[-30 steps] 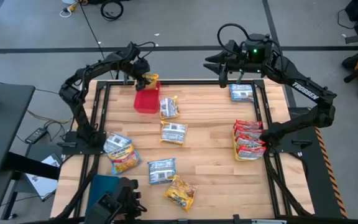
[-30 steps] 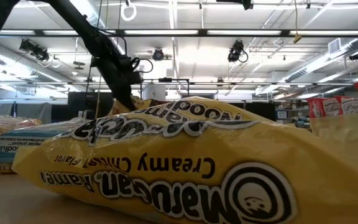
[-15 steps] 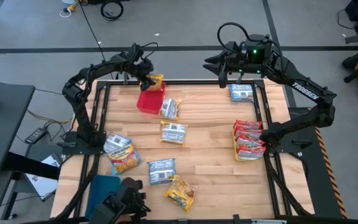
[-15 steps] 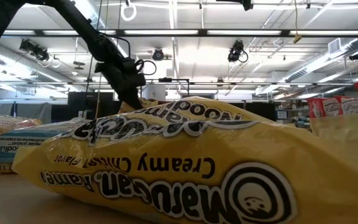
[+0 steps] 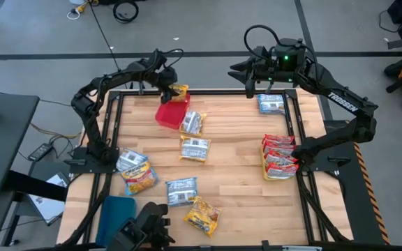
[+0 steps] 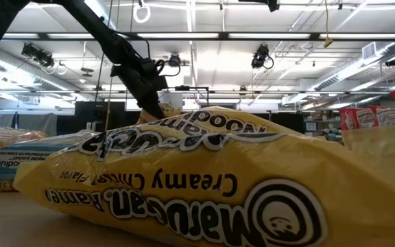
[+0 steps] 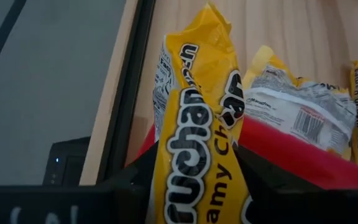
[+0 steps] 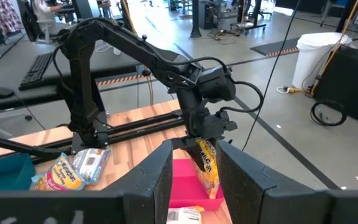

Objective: Sort Maruchan noodles
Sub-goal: Put the yellow noodle pack into the pink bin

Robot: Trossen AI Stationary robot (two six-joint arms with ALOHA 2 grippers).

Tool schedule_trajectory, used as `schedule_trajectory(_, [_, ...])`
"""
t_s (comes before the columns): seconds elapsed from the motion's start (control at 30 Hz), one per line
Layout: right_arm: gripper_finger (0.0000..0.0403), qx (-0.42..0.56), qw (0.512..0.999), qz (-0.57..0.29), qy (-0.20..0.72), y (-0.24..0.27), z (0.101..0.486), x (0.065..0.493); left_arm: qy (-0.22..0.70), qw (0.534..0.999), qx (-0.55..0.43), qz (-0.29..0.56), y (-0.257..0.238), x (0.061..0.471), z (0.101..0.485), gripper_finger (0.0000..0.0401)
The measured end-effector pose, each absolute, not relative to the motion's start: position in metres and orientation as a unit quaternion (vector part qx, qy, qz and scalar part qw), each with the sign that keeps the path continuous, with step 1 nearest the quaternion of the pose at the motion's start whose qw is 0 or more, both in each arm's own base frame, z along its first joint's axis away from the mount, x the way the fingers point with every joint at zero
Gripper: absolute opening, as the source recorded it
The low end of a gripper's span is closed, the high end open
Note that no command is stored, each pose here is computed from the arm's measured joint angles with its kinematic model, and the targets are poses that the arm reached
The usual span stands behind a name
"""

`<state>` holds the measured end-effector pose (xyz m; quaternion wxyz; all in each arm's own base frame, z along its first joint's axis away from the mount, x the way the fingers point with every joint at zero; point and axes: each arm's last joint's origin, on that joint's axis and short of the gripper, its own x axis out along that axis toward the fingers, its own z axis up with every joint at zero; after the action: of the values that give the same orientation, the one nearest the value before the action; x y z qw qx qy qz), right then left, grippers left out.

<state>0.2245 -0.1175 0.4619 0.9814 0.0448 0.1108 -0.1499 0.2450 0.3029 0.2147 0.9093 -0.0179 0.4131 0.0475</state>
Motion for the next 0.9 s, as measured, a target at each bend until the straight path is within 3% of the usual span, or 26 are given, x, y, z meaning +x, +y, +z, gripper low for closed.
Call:
schedule_trajectory(0.3, [0.0129, 0.045, 0.981, -0.15, 0.111, -0.118, 0.462, 0.224, 0.353, 0.936, 0.004, -0.002, 0.303, 0.256, 0.221, 0.0142])
schedule_trajectory(0.6, [0.0129, 0.044, 0.981, -0.15, 0.111, -0.118, 0.462, 0.224, 0.371, 0.928, -0.025, -0.017, 0.314, 0.265, 0.179, 0.0142])
schedule_trajectory(0.9, [0.0129, 0.046, 0.982, -0.146, 0.112, -0.117, 0.462, 0.224, 0.42, 0.902, -0.044, 0.086, 0.327, 0.253, 0.181, 0.0142])
